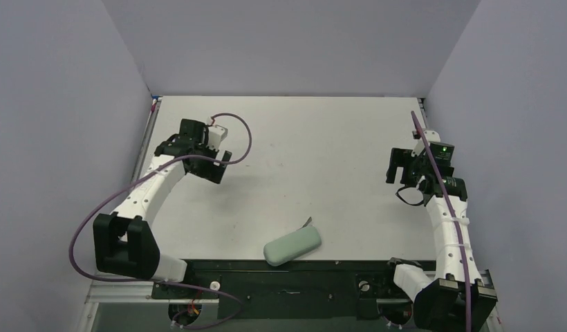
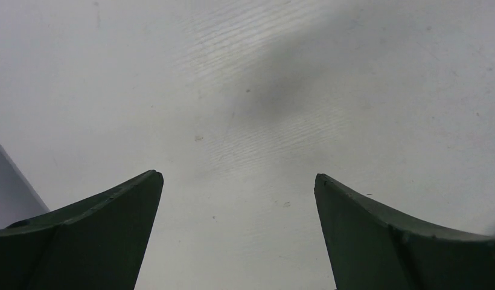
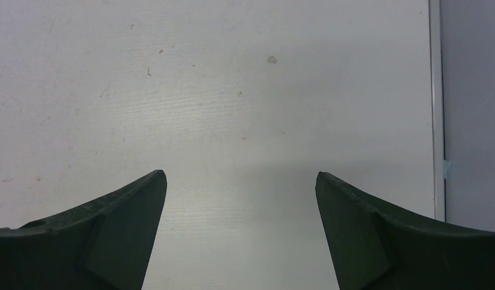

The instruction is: Open the umbrella

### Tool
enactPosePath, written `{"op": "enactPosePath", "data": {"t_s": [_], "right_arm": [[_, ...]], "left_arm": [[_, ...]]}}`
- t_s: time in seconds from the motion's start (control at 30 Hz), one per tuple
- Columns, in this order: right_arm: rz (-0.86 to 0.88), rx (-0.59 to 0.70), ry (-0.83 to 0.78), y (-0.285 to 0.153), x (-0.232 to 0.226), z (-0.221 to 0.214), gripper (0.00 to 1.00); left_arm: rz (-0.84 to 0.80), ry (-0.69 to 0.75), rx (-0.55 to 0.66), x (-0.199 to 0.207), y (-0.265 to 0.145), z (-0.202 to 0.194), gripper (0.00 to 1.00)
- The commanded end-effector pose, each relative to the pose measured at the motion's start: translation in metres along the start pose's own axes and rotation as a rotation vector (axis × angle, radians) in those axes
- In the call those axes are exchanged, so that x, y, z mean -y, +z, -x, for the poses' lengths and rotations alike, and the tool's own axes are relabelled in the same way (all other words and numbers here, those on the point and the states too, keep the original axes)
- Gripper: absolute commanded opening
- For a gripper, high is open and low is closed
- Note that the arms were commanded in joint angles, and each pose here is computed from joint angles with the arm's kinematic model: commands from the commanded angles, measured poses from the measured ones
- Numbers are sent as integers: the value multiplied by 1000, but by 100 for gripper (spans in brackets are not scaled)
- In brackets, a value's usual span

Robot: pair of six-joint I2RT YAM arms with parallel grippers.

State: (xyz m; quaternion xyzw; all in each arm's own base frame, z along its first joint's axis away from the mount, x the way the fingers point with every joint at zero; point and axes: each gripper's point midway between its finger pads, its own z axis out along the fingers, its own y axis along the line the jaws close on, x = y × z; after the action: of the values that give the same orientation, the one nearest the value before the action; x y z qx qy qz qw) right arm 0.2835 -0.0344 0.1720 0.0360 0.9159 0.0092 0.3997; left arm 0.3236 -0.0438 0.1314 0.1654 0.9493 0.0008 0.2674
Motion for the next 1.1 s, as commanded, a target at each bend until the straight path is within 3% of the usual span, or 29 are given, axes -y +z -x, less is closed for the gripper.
{"op": "enactPosePath", "data": {"t_s": [0.0,0.23,0.4,0.8,1.07], "right_arm": [[-37,45,-9,-9,13,17,89],[-35,43,22,-14,17,12,89],[-33,39,9,-18,17,10,89],[-38,-5,5,-15,18,-9,89],[-39,-16,10,-12,18,-13,90]], "left_arm": [[-101,290,80,49,-24,29,97],[-331,687,129,190,-49,-3,97],[-410,898,127,259,-52,-43,97],[-511,1055,68,313,-42,-93,97],[-551,1075,34,336,-25,-108,97]]}}
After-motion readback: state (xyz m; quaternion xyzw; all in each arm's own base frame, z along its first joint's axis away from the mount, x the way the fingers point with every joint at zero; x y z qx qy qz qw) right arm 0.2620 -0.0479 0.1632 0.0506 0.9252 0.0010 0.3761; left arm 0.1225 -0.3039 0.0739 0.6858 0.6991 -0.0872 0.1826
